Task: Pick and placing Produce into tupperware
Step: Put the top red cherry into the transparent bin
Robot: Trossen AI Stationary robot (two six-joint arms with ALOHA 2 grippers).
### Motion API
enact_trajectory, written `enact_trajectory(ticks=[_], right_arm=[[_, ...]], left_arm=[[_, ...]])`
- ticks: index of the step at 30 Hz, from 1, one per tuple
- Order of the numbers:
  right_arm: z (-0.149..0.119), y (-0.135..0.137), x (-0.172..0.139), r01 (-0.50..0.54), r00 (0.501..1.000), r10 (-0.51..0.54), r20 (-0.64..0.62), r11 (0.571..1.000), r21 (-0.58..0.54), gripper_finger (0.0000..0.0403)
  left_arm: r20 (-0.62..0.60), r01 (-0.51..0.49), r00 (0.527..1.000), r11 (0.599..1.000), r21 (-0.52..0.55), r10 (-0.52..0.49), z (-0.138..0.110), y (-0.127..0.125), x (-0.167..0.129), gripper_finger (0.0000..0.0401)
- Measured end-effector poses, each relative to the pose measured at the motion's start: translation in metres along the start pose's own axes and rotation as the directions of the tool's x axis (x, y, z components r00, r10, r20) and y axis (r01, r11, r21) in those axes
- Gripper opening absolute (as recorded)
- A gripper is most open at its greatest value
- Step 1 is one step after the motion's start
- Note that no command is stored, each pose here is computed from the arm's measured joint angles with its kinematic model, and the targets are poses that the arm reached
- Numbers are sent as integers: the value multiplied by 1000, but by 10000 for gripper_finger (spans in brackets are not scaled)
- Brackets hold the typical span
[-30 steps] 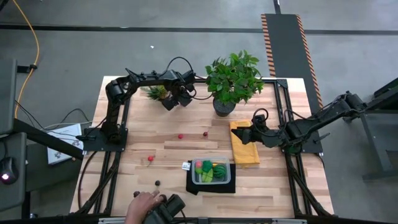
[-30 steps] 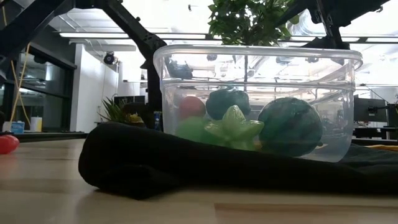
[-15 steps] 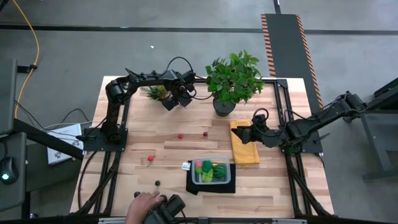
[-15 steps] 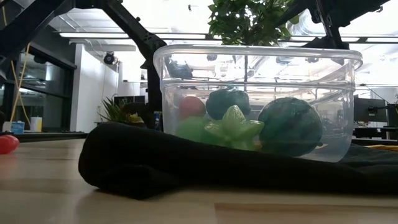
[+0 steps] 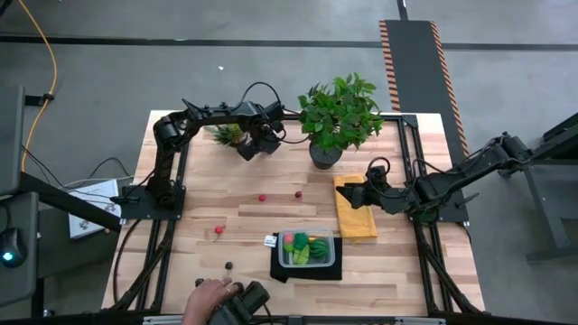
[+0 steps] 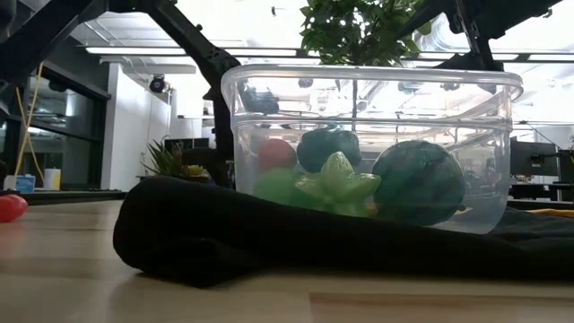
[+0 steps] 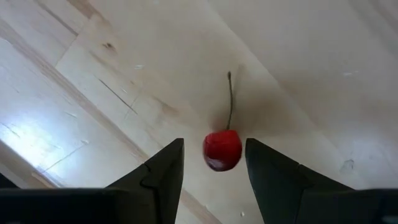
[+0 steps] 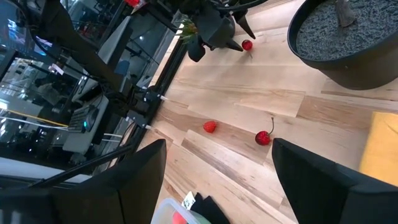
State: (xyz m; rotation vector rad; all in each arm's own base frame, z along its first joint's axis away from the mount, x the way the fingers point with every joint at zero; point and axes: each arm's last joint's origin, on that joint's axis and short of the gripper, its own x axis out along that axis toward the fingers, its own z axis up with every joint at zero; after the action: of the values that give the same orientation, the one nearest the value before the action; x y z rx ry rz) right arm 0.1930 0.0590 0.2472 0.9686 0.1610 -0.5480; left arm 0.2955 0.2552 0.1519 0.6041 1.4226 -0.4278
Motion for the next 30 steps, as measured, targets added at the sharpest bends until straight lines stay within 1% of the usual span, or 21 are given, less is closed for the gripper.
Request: enact_trajectory(ticks=[10,14,20,30], right_arm=[[0,0,0,0,1000,0,0,1000,4,282],[0,0,0,0,1000,0,0,1000,4,282],[0,0,0,0,1000,0,-1,1000,4,282],[0,0,0,1,1000,-1,0,1000,0,282]], left_arm=[[-5,9,1000,1000,0,-9,0,-1,0,161],[-12,38,999,999,-1,-38,-1,-3,5,161],[-11,20,1000,1000,-1,-20,0,0,8,161],[-19,22,1000,1000,-2,-22,-1,0,8,161]])
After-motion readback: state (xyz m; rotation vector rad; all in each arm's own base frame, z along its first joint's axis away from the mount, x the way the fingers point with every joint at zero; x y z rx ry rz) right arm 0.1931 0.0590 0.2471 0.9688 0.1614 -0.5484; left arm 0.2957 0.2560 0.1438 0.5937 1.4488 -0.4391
